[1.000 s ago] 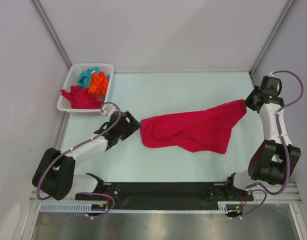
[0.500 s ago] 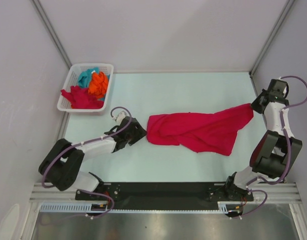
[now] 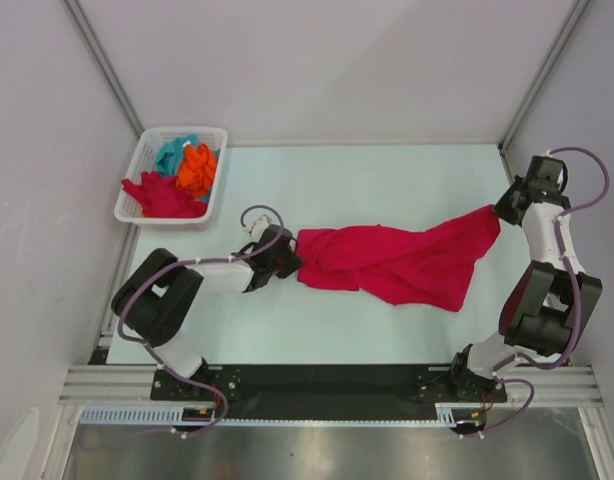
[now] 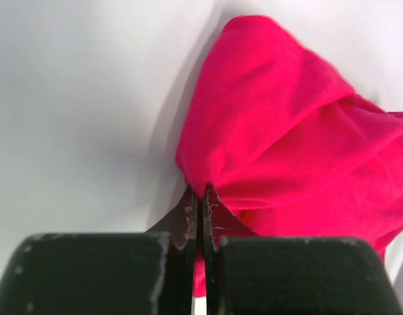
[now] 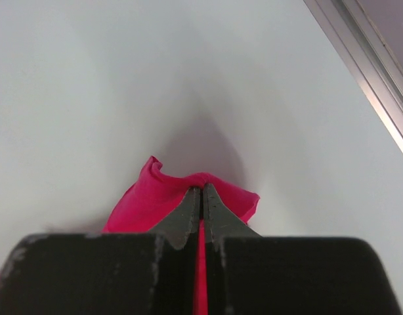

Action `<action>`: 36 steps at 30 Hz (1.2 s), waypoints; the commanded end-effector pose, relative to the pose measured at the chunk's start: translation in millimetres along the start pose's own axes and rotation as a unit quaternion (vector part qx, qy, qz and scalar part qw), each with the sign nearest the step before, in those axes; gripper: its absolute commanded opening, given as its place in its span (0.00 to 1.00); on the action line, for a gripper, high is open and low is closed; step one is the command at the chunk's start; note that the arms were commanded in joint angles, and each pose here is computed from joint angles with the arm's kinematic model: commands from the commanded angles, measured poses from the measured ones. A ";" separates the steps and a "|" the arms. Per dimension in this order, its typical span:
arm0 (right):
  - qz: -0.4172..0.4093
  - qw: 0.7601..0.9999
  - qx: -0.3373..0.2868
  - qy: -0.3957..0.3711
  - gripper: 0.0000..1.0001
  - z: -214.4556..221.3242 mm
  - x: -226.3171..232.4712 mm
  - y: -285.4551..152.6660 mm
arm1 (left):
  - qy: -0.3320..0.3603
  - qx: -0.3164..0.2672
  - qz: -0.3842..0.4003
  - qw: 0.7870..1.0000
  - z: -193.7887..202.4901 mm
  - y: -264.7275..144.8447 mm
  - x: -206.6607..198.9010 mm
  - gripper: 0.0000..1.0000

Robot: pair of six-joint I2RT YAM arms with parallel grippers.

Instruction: Fold and stack the t-shirts

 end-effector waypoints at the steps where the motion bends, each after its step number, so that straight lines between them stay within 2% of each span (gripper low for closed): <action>1: -0.016 0.999 -0.046 -0.012 0.00 -18.5 9.4 -23.8 | 0.039 -0.072 0.039 0.996 -34.1 -15.7 -37.5 0.00; 4: -0.031 0.998 -0.056 -0.019 0.00 -21.6 17.9 -39.1 | 0.113 -0.160 0.038 0.980 -78.6 -57.8 -60.4 0.00; 5: -0.039 0.997 -0.064 -0.021 0.00 -25.3 22.4 -46.6 | 0.126 -0.204 0.037 0.970 -98.2 -75.6 -72.6 0.00; 6: -0.050 0.996 -0.070 -0.026 0.00 -26.2 28.8 -58.3 | 0.174 -0.221 0.017 0.960 -108.3 -93.2 -70.4 0.00; 7: -0.059 0.995 -0.077 -0.027 0.00 -29.0 33.0 -67.0 | 0.182 -0.260 0.041 0.947 -127.2 -126.4 -86.6 0.00; 8: -0.073 0.993 -0.091 -0.021 0.00 -36.9 38.7 -79.0 | 0.189 -0.290 0.031 0.938 -140.6 -145.1 -88.8 0.00; 9: -0.103 0.989 -0.105 -0.020 0.00 -41.8 44.9 -97.3 | 0.222 -0.295 0.018 0.929 -147.5 -159.7 -86.7 0.01; 10: -0.120 0.986 -0.117 -0.017 0.00 -47.7 49.8 -109.3 | 0.216 -0.326 0.033 0.920 -164.0 -190.9 -96.8 0.01; 12: -0.161 0.976 -0.149 -0.015 0.00 -64.8 62.2 -143.0 | 0.235 -0.338 0.019 0.911 -178.5 -215.9 -92.0 0.02; 13: -0.174 0.971 -0.162 -0.016 0.00 -70.1 65.1 -158.2 | 0.230 -0.357 0.036 0.904 -187.9 -241.7 -97.5 0.02; 15: -0.199 0.962 -0.186 -0.019 0.00 -80.8 72.5 -184.9 | 0.243 -0.366 0.035 0.898 -192.2 -259.6 -92.7 0.03; 17: -0.219 0.958 -0.186 -0.021 0.00 -79.2 75.8 -194.1 | 0.256 -0.365 0.044 0.894 -187.7 -266.8 -86.8 0.05; 20: -0.241 0.961 -0.136 -0.017 0.00 -55.6 77.0 -173.2 | 0.275 -0.309 0.043 0.910 -161.5 -236.2 -63.5 0.03; 21: -0.245 0.962 -0.124 -0.008 0.00 -48.6 78.1 -163.9 | 0.259 -0.284 0.043 0.922 -150.5 -223.5 -55.9 0.02; 22: -0.240 0.967 -0.085 -0.007 0.00 -24.4 76.2 -142.3 | 0.261 -0.236 0.037 0.935 -129.7 -199.4 -37.6 0.00; 24: -0.225 0.973 -0.058 -0.011 0.00 -1.9 75.5 -123.9 | 0.231 -0.179 0.032 0.956 -102.2 -176.1 -18.3 0.00; 25: -0.216 0.975 -0.047 -0.018 0.00 8.9 74.7 -116.1 | 0.232 -0.142 0.012 0.962 -78.9 -159.1 4.4 0.00; 26: -0.195 0.980 -0.024 -0.026 0.00 29.2 72.5 -103.3 | 0.236 -0.121 0.012 0.964 -60.1 -153.8 9.9 0.00; 29: -0.172 0.984 0.013 -0.034 0.00 54.6 64.9 -86.0 | 0.209 -0.065 0.022 0.976 -13.3 -146.2 29.4 0.00; 32: -0.133 0.990 0.020 -0.036 0.00 60.4 53.5 -77.9 | 0.217 -0.013 0.041 0.975 23.3 -147.2 36.9 0.00; 34: -0.125 0.991 0.019 -0.036 0.00 60.0 50.5 -76.9 | 0.230 0.011 0.047 0.972 38.2 -149.6 37.0 0.06; 35: -0.124 0.991 0.019 -0.037 0.00 59.5 49.5 -77.0 | 0.234 0.021 0.042 0.971 40.9 -151.2 38.5 0.11; 36: -0.125 0.991 0.017 -0.038 0.00 58.1 50.0 -77.8 | 0.235 0.017 0.032 0.971 38.4 -152.3 38.6 0.33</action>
Point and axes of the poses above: each gripper's point midway between its finger pads, its own y axis out along the fingers, its own x axis along the line the jaws close on, z = x × y, the point moved 7 cm from there along -y, back along the fingers, and after that the axes turned 1 degree about y, right-handed, at the moved point
